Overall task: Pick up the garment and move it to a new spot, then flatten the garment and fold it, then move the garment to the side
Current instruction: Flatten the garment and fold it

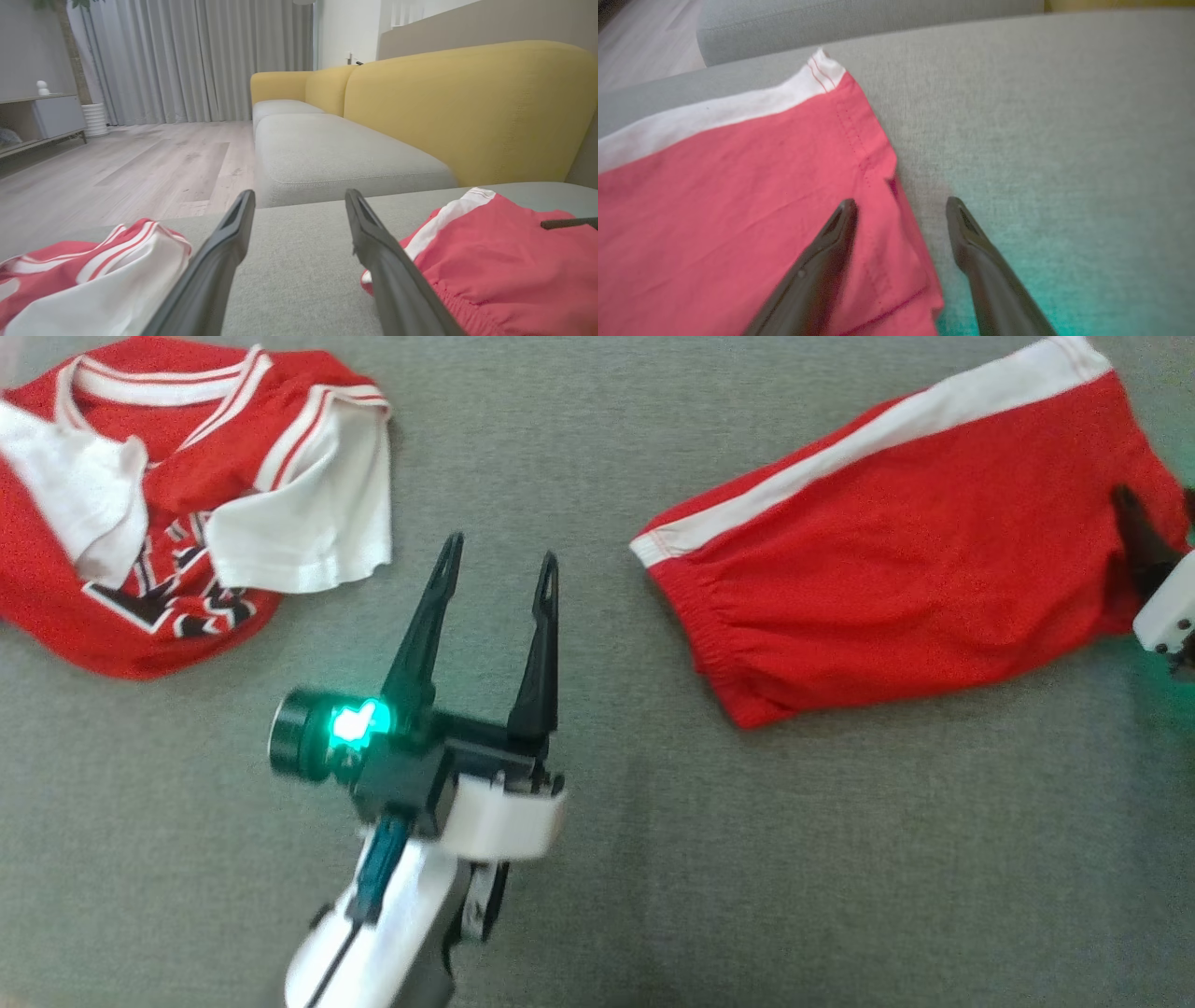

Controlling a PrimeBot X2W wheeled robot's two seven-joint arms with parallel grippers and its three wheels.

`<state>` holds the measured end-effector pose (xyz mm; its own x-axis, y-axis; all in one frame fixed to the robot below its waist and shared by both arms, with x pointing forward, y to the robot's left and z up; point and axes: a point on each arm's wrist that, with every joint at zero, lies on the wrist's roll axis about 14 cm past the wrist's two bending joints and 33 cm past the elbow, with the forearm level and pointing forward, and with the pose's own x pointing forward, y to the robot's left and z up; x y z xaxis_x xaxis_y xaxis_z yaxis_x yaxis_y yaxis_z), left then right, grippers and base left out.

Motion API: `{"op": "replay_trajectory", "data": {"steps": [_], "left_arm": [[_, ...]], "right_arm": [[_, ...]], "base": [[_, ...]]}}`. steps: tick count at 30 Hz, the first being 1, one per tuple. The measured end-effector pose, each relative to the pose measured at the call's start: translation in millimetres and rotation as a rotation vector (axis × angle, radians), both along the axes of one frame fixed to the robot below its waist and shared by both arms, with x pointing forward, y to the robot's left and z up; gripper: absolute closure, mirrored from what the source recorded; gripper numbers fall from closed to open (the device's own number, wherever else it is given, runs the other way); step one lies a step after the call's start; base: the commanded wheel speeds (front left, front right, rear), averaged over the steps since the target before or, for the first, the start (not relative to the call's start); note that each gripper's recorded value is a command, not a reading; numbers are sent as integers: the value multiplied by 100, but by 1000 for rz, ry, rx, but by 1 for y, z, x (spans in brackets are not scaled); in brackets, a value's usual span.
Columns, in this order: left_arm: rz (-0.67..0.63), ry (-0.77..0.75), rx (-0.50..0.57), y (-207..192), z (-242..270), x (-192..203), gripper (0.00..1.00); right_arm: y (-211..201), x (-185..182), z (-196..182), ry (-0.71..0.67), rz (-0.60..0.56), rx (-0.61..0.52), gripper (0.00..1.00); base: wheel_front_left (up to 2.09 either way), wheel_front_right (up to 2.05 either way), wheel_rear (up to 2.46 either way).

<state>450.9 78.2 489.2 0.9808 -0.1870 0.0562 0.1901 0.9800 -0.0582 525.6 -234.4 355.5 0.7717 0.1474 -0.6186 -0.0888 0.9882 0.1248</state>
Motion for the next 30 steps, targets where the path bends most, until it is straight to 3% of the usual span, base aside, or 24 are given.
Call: {"op": "replay_trajectory", "data": {"steps": [1,2,3,10,18,23,26,30], "left_arm": [[22,-1,-4,5,1,-5,0],[40,-2,-7,9,2,-9,0],[52,-4,-8,11,3,-13,0],[76,-19,-7,17,11,-32,0],[-34,-64,-27,-13,25,-36,0],[-109,-64,-37,-33,24,-37,0],[-143,-64,-41,-43,25,-39,0],[-168,-73,-40,-50,29,-45,0]], "right_arm": [[5,-1,-4,19,1,19,0],[10,0,-5,32,4,31,53],[13,1,-5,47,7,40,100],[13,-13,5,33,-14,68,100],[-72,-67,18,3,-196,-10,100],[-108,-84,34,-50,-253,-65,100],[-104,-80,51,-121,-246,-49,100],[-74,-58,93,-261,-148,-21,100]], "base": [[0,0,0],[0,0,0],[0,0,0],[0,0,0],[0,0,0],[0,0,0],[0,0,0],[0,0,0]]}}
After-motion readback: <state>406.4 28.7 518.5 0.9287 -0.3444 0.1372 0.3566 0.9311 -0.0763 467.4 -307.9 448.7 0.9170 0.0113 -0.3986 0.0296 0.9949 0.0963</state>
